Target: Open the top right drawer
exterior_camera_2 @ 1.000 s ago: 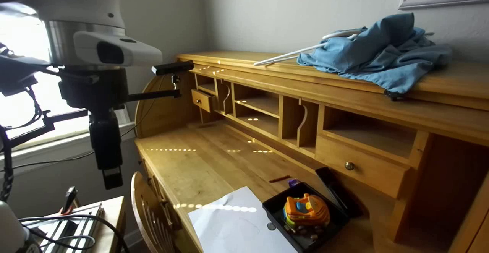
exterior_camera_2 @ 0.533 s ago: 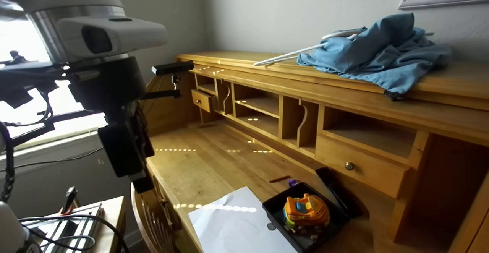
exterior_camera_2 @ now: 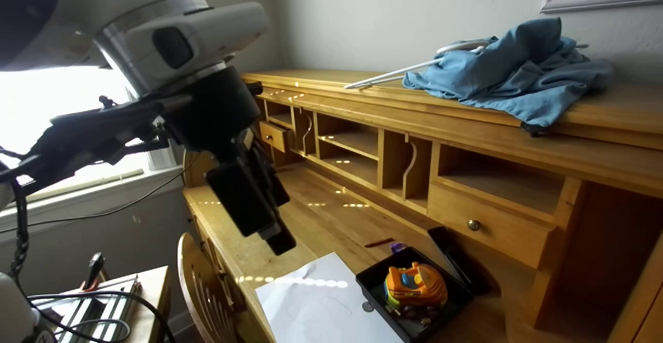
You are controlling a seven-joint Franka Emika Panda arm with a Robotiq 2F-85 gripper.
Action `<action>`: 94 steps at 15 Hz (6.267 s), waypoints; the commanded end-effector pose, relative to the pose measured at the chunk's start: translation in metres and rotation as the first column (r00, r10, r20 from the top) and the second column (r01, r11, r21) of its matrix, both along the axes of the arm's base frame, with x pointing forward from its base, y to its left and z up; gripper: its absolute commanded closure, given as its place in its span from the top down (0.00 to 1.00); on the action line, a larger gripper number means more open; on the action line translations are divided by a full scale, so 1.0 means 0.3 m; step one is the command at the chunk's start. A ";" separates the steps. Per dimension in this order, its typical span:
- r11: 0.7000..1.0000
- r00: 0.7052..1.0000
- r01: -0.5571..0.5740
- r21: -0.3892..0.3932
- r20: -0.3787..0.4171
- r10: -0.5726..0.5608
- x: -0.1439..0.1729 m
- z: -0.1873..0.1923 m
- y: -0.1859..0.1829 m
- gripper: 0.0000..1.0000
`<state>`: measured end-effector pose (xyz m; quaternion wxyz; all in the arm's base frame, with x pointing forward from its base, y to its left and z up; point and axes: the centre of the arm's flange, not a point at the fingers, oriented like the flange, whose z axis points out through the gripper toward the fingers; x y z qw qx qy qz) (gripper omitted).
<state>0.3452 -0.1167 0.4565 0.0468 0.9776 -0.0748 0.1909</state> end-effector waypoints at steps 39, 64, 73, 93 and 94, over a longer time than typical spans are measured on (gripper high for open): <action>0.996 0.854 0.012 -0.086 0.519 0.034 0.559 -0.385 -0.014 1.00; 0.938 0.840 -0.243 -0.248 0.430 0.331 0.734 -0.567 0.062 1.00; 0.914 0.802 -0.271 -0.302 0.453 0.388 0.832 -0.584 0.039 1.00; 0.893 0.773 -0.317 -0.320 0.458 0.438 0.891 -0.639 0.116 0.40; 0.894 0.769 -0.309 -0.325 0.468 0.436 0.881 -0.629 0.112 0.34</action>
